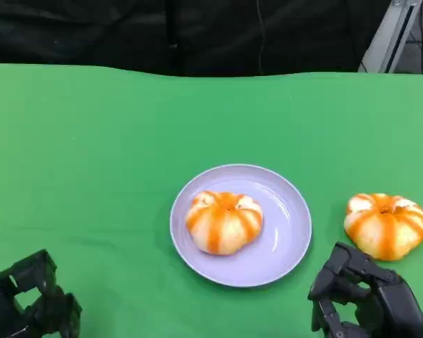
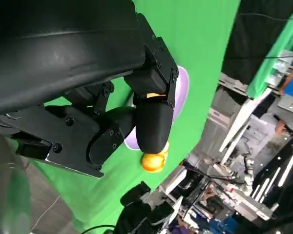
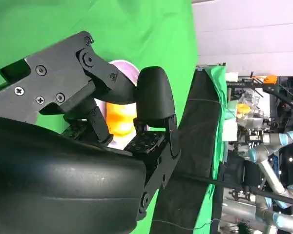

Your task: Grasp the bread from the table and place it into the plate.

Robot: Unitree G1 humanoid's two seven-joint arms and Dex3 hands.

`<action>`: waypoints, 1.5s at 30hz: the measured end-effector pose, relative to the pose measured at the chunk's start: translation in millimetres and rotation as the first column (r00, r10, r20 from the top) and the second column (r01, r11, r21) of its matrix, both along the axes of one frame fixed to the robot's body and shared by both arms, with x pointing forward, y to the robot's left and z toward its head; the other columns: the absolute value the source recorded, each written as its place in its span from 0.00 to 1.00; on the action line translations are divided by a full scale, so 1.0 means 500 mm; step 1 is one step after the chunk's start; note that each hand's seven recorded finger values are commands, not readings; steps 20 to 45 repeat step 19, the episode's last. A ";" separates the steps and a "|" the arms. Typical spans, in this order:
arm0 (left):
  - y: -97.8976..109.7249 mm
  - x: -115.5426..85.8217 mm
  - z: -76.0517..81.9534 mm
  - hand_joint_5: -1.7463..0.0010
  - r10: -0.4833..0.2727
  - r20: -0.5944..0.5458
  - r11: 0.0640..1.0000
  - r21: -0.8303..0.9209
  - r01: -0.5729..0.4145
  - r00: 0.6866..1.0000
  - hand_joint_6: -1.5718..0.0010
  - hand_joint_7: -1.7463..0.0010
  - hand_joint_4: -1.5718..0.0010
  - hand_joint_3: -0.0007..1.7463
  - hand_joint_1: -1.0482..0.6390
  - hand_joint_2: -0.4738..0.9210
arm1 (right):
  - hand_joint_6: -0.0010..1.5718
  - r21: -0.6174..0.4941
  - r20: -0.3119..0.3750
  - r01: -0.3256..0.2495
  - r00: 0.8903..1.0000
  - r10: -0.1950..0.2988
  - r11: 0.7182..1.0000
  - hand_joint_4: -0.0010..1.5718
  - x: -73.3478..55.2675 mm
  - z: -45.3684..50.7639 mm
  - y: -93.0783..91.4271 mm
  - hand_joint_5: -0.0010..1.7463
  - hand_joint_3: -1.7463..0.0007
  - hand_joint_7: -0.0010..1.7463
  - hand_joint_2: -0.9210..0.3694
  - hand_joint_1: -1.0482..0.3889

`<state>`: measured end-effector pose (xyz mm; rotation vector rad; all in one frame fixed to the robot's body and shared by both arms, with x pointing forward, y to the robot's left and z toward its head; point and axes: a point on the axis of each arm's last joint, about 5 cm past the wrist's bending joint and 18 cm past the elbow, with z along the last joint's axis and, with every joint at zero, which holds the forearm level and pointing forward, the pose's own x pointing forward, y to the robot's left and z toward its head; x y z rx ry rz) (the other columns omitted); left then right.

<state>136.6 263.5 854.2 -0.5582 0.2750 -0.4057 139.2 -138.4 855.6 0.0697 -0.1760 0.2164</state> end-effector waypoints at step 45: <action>0.002 0.014 0.002 0.00 -0.009 0.038 0.997 0.073 0.006 0.999 0.57 0.00 0.46 0.61 0.57 0.81 | 0.48 0.002 -0.001 -0.012 1.000 0.012 1.000 0.53 0.000 -0.001 -0.001 1.00 0.36 0.89 0.24 0.65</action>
